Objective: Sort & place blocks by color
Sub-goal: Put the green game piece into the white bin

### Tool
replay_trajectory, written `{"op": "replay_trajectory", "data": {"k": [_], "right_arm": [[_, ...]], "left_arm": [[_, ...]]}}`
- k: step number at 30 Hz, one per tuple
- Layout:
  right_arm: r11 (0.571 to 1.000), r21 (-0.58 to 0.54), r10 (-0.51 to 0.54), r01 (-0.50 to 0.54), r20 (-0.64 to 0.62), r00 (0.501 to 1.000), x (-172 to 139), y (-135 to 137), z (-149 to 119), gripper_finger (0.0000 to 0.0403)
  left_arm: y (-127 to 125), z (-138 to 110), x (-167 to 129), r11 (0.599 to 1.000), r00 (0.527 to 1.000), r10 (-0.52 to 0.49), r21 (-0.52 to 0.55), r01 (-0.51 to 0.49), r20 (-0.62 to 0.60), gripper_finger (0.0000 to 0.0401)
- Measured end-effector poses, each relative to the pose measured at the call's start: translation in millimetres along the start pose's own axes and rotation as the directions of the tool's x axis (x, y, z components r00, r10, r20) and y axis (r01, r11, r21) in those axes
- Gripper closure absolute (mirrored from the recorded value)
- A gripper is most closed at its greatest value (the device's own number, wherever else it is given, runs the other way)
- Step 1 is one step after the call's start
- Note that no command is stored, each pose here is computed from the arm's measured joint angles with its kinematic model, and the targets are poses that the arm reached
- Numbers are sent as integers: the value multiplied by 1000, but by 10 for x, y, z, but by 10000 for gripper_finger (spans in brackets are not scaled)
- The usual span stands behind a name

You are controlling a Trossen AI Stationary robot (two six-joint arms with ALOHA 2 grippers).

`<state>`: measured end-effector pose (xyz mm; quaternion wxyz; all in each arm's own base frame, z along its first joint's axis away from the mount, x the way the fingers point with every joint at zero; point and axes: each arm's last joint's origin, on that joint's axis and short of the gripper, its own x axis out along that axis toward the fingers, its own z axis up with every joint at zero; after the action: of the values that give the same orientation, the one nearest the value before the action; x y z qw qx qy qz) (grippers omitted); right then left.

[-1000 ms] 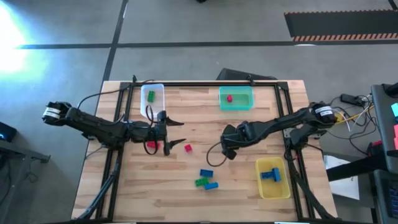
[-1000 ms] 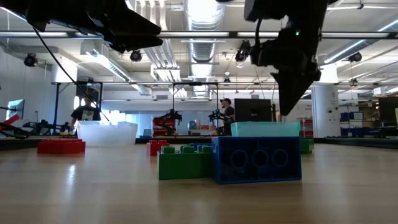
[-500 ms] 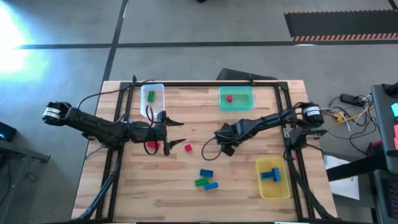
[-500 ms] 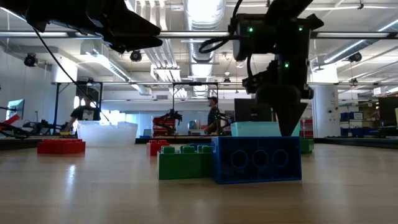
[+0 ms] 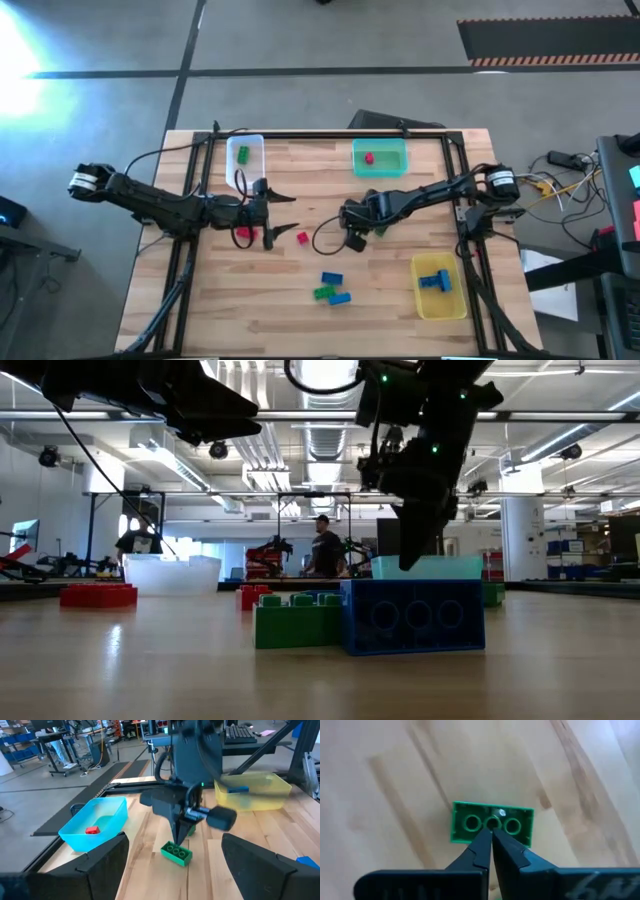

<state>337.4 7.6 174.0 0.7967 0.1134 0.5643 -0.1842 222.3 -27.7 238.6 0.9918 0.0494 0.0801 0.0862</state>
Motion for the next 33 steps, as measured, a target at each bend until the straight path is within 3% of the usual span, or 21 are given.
{"op": "replay_trajectory", "data": {"k": [3,6,8,12,15,23,33], "right_arm": [[987,-156,35,-37,-19,999,-55,-22,28,384],[924,-380,42,-45,-16,999,-95,-5,57,356],[837,-545,52,-43,0,999,-115,23,71,328],[599,-800,51,-36,-7,999,-98,53,54,269],[509,-860,45,-34,-13,999,-60,59,54,235],[479,-876,7,-50,-53,999,130,34,53,190],[466,-884,-76,-33,-77,994,432,-8,68,197]], "left_arm": [[-1,0,0,1000,1000,0,0,0,0,99],[-1,1,0,1000,1000,0,-1,0,1,99],[0,1,0,1000,1000,0,-1,0,1,99],[0,1,0,1000,1000,0,-2,0,1,99],[-1,-1,0,1000,1000,0,-3,0,0,99],[-1,-2,-1,1000,1000,0,-1,0,0,99],[-1,3,0,1000,1000,0,-3,0,6,99]]}}
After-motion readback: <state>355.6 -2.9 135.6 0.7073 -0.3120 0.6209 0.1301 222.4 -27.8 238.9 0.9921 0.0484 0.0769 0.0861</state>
